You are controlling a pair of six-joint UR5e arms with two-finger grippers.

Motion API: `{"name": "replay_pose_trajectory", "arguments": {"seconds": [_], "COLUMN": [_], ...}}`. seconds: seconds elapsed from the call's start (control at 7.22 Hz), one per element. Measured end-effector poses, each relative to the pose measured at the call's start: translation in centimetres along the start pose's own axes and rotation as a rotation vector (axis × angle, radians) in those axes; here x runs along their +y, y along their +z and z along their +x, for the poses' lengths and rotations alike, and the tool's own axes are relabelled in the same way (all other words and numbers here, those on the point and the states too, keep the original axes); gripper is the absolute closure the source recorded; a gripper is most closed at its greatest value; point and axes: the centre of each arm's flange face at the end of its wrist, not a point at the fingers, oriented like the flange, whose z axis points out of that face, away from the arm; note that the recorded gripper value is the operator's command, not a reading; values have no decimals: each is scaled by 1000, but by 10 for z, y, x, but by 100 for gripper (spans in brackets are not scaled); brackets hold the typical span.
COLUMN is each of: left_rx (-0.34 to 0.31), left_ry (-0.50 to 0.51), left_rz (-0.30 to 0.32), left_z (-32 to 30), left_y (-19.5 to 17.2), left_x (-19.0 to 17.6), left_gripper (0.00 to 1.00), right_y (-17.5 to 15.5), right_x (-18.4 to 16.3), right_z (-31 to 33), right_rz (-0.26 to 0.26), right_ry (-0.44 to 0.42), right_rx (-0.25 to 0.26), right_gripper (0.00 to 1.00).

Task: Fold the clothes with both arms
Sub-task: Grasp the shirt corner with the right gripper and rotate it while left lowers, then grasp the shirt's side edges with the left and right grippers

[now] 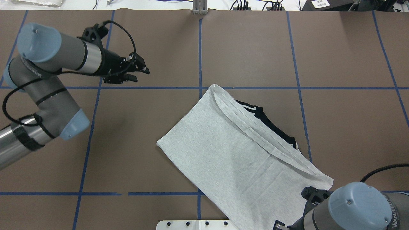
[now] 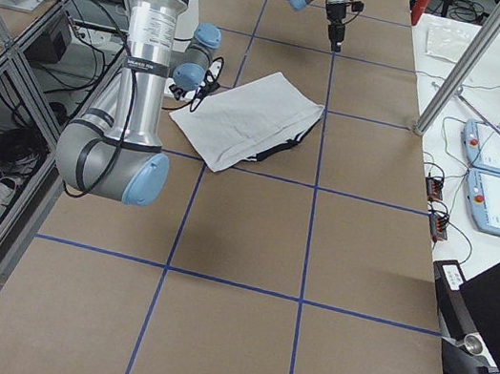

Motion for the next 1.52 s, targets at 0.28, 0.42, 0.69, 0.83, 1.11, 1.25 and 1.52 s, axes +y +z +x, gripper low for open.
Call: {"name": "replay_pose_trajectory", "arguments": {"seconds": [0.28, 0.42, 0.69, 0.83, 1.11, 1.25, 1.52], "left_rx": [-31, -71, -160, -182, -200, -202, -205], "left_ry": [-126, -178, -215, -220, -221, -220, -221], "left_rz": [-101, -118, -110, -110, -111, -106, -83], "left_z": [-14, -21, -32, -36, -40, -41, -40], "left_y": [27, 50, 77, 82, 87, 89, 88], "left_x": [90, 132, 171, 178, 183, 183, 176], "left_gripper": [27, 27, 37, 57, 73, 100, 100], "right_y": [-35, -61, -96, -99, -101, -101, -102], "right_x": [-49, -90, -147, -158, -163, -163, -164], "right_z": [-33, -67, -108, -114, -118, -118, -117], "right_rz": [104, 199, 348, 379, 394, 395, 396], "right_ry": [78, 133, 181, 180, 178, 178, 181], "right_rx": [-128, -226, -334, -343, -346, -346, -347], "right_gripper": [0, 0, 0, 0, 0, 0, 0]}}
